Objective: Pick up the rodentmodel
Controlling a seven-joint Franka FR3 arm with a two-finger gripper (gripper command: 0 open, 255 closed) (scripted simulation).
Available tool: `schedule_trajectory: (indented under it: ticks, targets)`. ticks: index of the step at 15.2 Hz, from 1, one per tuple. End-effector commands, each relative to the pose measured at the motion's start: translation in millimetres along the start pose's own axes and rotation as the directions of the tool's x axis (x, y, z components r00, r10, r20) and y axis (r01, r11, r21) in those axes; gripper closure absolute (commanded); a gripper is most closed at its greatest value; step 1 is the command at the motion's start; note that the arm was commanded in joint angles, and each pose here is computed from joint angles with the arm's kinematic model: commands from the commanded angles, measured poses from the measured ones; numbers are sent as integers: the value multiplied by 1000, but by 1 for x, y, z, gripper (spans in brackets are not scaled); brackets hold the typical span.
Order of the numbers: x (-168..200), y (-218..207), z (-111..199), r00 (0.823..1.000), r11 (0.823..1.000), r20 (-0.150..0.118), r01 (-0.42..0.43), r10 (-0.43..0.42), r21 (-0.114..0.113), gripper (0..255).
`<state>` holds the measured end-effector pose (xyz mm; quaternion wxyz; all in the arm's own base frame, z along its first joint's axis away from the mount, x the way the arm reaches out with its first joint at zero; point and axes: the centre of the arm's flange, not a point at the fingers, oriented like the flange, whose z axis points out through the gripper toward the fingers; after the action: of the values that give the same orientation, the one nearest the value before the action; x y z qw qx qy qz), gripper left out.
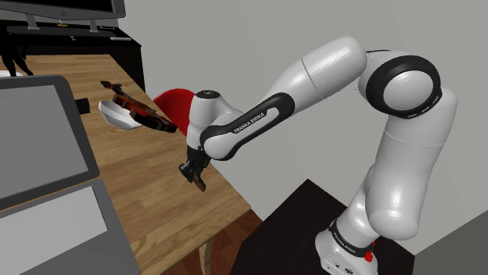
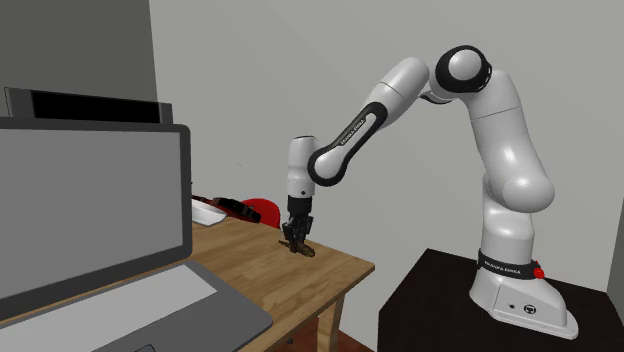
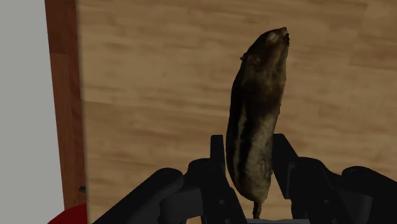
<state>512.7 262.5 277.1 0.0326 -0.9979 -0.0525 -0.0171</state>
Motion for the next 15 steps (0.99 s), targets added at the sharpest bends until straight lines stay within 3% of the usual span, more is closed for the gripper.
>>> schedule_trajectory:
  ticks: [1, 6, 15]
  targets:
    - [0, 0, 0, 1000, 1000, 1, 0, 0, 0, 255]
    - [0, 0, 1, 1000, 1000, 1, 0, 0, 0, 255]
    - [2, -3, -46, 1000, 1000, 1, 0, 0, 0, 255]
